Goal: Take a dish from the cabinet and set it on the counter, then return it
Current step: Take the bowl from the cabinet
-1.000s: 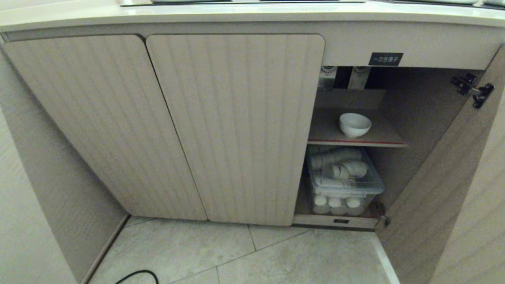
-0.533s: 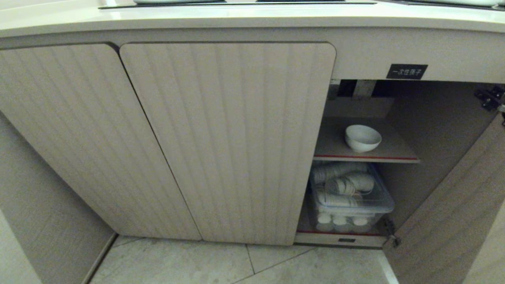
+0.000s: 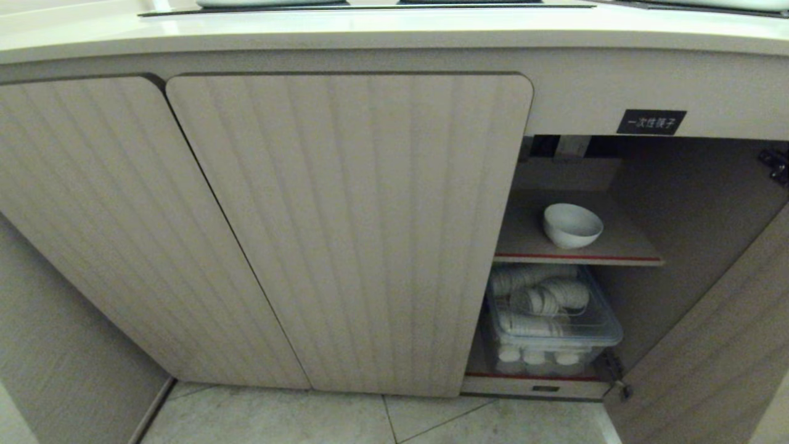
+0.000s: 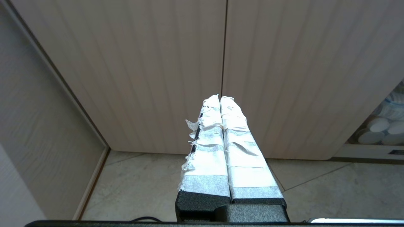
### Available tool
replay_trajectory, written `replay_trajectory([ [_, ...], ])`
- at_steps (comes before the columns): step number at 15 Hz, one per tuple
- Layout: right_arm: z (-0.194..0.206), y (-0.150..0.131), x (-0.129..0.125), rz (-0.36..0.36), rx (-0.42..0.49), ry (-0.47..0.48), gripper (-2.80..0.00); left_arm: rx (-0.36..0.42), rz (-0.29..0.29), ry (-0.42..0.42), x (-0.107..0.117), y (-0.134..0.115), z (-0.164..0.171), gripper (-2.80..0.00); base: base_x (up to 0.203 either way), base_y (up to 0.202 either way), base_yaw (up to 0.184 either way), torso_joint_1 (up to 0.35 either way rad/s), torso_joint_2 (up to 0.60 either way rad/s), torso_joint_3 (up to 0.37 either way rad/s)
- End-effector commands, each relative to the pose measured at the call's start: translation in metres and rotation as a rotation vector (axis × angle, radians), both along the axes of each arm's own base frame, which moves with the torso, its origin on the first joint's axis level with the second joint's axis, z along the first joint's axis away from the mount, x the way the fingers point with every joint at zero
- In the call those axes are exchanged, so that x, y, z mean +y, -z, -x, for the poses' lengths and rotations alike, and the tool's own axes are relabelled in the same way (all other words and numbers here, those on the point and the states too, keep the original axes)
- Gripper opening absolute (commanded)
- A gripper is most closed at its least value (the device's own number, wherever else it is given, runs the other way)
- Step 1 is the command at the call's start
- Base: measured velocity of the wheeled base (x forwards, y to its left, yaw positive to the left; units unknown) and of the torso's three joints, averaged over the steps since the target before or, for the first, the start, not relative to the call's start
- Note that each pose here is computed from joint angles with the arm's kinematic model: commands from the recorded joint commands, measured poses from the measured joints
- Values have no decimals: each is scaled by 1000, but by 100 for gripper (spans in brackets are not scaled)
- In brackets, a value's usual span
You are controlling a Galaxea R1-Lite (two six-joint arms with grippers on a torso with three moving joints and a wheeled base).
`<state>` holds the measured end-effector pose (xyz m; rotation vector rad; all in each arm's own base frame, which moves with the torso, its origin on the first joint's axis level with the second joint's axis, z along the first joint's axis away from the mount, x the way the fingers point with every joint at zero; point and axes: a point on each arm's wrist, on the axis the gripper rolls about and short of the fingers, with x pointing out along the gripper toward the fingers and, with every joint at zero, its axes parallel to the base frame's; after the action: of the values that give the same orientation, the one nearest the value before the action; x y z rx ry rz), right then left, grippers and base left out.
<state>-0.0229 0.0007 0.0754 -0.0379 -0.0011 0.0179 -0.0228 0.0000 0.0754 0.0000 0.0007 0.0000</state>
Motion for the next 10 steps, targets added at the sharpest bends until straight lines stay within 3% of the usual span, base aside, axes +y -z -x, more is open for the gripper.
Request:
replay_trajectory([
  [1, 0, 0, 0, 0, 2, -1, -280, -2, 0, 1, 0, 0, 0, -280, 0, 0, 0, 0, 0, 0],
  [10, 0, 0, 0, 2, 2, -1, -280, -1, 0, 0, 0, 0, 0, -280, 0, 0, 0, 0, 0, 0],
])
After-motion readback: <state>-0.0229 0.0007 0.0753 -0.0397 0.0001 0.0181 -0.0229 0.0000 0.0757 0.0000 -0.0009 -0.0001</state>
